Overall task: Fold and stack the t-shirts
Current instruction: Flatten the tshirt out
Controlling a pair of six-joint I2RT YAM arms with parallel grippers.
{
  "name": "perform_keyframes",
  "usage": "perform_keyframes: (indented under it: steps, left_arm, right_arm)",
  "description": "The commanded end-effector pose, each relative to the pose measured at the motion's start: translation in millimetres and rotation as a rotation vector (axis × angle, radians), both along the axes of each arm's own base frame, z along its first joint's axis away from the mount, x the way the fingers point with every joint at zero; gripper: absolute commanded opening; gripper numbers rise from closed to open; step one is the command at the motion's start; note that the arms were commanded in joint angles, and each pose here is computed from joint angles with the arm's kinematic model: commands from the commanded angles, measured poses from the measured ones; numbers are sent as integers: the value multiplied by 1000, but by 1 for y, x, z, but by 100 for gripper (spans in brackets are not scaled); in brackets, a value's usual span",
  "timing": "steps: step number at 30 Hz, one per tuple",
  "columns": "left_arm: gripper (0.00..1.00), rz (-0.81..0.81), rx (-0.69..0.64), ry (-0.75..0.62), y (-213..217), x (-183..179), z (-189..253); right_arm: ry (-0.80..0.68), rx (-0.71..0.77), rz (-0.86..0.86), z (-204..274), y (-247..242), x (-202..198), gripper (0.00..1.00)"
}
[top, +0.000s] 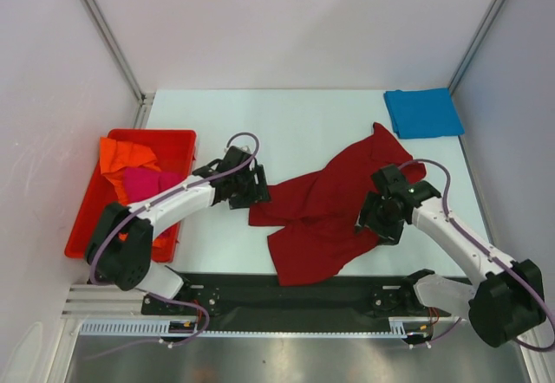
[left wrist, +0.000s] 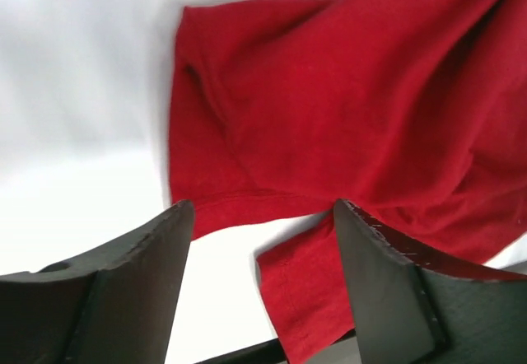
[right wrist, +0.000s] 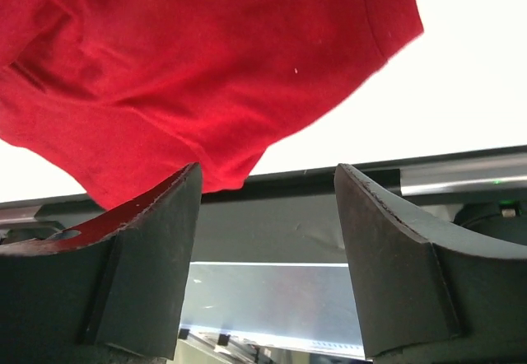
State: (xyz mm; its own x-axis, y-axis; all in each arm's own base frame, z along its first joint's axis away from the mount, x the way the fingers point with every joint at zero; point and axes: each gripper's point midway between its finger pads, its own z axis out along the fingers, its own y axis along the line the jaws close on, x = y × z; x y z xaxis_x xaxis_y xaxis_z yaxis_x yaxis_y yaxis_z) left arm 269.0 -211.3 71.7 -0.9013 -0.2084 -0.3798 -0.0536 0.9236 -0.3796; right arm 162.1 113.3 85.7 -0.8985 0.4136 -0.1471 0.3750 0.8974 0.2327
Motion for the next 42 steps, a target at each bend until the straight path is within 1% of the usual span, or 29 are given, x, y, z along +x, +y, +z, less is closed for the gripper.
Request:
perform_keyframes:
  steps: [1, 3, 4, 6, 7, 8, 9, 12, 16, 19, 23, 25, 28, 31, 34, 36, 37, 39, 41, 42]
  left_arm:
    - [72, 62, -3, -21, 6, 2, 17]
    - [71, 94, -38, -30, 13, -13, 18]
    - [71, 139, -7, -14, 26, -22, 6]
    - [69, 163, -8, -25, 35, -31, 7]
    - [68, 171, 3, -6, 41, -40, -3]
    - [65, 171, -18, -16, 39, -40, -3]
    - [63, 168, -22, -4, 39, -43, -8]
    - [62, 150, -17, 31, 36, -46, -22]
    - [63, 143, 0, 32, 32, -36, -27]
    - [61, 144, 18, 41, 31, -31, -33]
    - [51, 146, 36, 63, 31, -28, -41]
    - [49, 161, 45, 77, 33, -31, -46]
    - [46, 168, 23, 83, 32, -33, -50]
    - [44, 163, 12, 67, 28, -26, -51]
    - [35, 150, 14, 65, 25, -22, -53]
    - [19, 133, -8, 77, 21, -23, -53]
    - [0, 141, 0, 83, 25, -22, -53]
    - [0, 157, 14, 67, 32, -20, -47]
    - [1, 191, 112, 15, 56, -15, -41]
    - [0, 183, 152, -2, 65, -14, -38]
  right_arm:
    - [-64, 22, 37, 12, 8, 22, 70]
    - [-67, 26, 58, 16, 12, 23, 69]
    - [-73, 23, 77, 18, 13, 22, 68]
    - [-94, 33, 139, 25, 25, 20, 67]
    - [-96, 49, 171, 27, 33, 18, 66]
    - [-98, 53, 203, 28, 40, 16, 66]
    - [-110, 65, 271, 32, 56, 10, 66]
    - [-114, 64, 375, 35, 83, -5, 66]
    - [-71, 45, 368, 20, 82, -16, 66]
    - [-77, 25, 334, 13, 76, -15, 63]
    - [-77, 26, 321, 10, 75, -11, 61]
    - [-77, 15, 315, 7, 72, -10, 60]
    - [-58, 0, 286, 2, 63, -10, 60]
    - [-31, -16, 236, -7, 52, -12, 59]
    - [8, -28, 170, -17, 36, -15, 59]
    - [20, -34, 116, -23, 25, -11, 59]
    - [18, -37, 122, -24, 22, -9, 59]
    - [20, -45, 101, -29, 16, 1, 58]
    - [14, -49, 114, -33, 16, 10, 56]
    - [15, -49, 107, -36, 14, 16, 55]
